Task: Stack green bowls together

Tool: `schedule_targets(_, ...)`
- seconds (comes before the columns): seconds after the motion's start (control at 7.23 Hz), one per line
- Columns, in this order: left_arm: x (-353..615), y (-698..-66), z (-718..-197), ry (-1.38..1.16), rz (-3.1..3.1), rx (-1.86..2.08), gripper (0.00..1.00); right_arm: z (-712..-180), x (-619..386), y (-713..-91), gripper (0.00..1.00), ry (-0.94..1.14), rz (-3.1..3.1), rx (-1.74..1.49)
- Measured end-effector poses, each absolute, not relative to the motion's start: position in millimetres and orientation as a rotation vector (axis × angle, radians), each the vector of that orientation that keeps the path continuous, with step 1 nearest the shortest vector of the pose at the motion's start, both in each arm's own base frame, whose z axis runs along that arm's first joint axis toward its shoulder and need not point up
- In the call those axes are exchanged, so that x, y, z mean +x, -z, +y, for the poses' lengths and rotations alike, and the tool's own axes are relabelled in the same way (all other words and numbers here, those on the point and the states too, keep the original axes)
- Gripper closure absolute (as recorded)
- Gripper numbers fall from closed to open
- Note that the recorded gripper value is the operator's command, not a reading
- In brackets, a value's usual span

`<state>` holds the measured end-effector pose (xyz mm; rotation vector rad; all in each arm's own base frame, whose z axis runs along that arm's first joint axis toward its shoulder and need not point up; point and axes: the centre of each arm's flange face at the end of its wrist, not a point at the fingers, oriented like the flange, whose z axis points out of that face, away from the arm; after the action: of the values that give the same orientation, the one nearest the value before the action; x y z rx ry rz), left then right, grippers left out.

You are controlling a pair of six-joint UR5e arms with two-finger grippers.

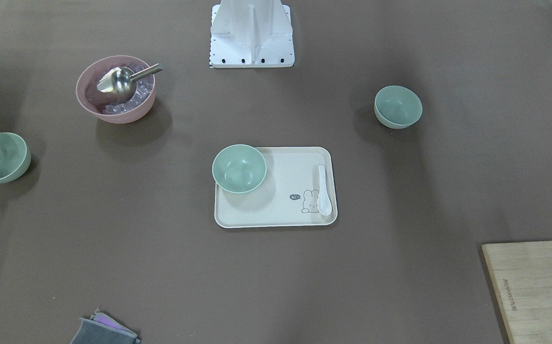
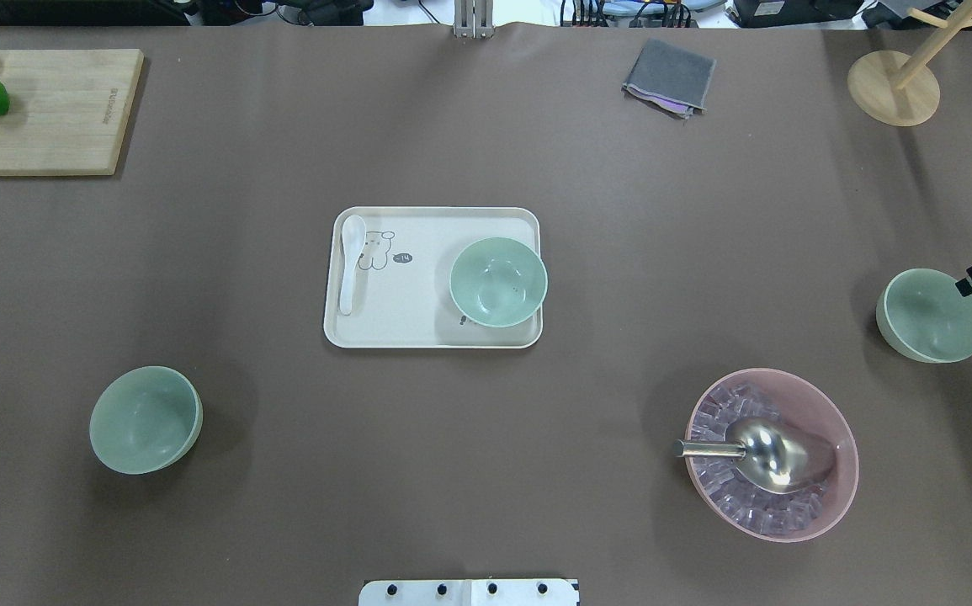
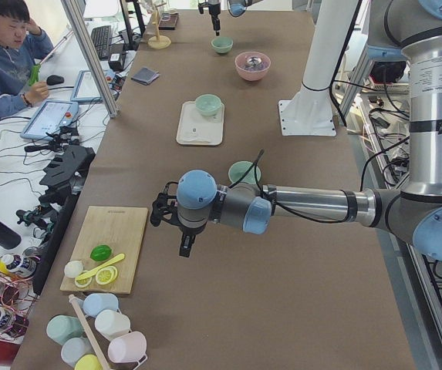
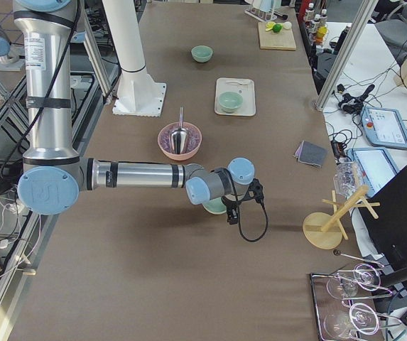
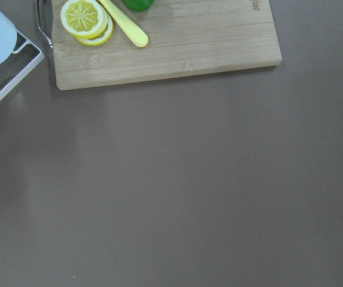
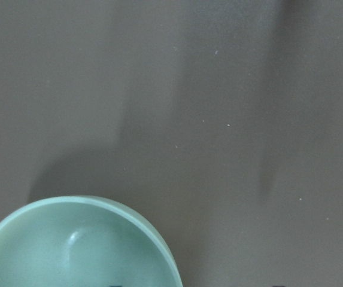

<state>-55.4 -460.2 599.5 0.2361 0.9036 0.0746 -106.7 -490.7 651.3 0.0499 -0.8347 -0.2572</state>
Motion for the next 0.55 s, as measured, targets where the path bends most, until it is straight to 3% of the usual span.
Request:
schedule_targets(0.28,-55.4,-598.4,-461.1,-0.076,0.904,0.238,0.02,-486.8,-120.1,-656.0,0.28,0.257,-0.835,0.021)
schedule_targets(0.41,-55.4,-597.9,-461.5,-0.076,0.904,0.239,0.02,-484.9,-124.8,-659.6,0.56,0.261,-0.834,0.009)
schedule_targets(0.55,-55.4,-597.1,-462.3,-0.077,0.904,0.241,0.02,-483.5,-127.3,-663.1,0.96,0.262,-0.832,0.000)
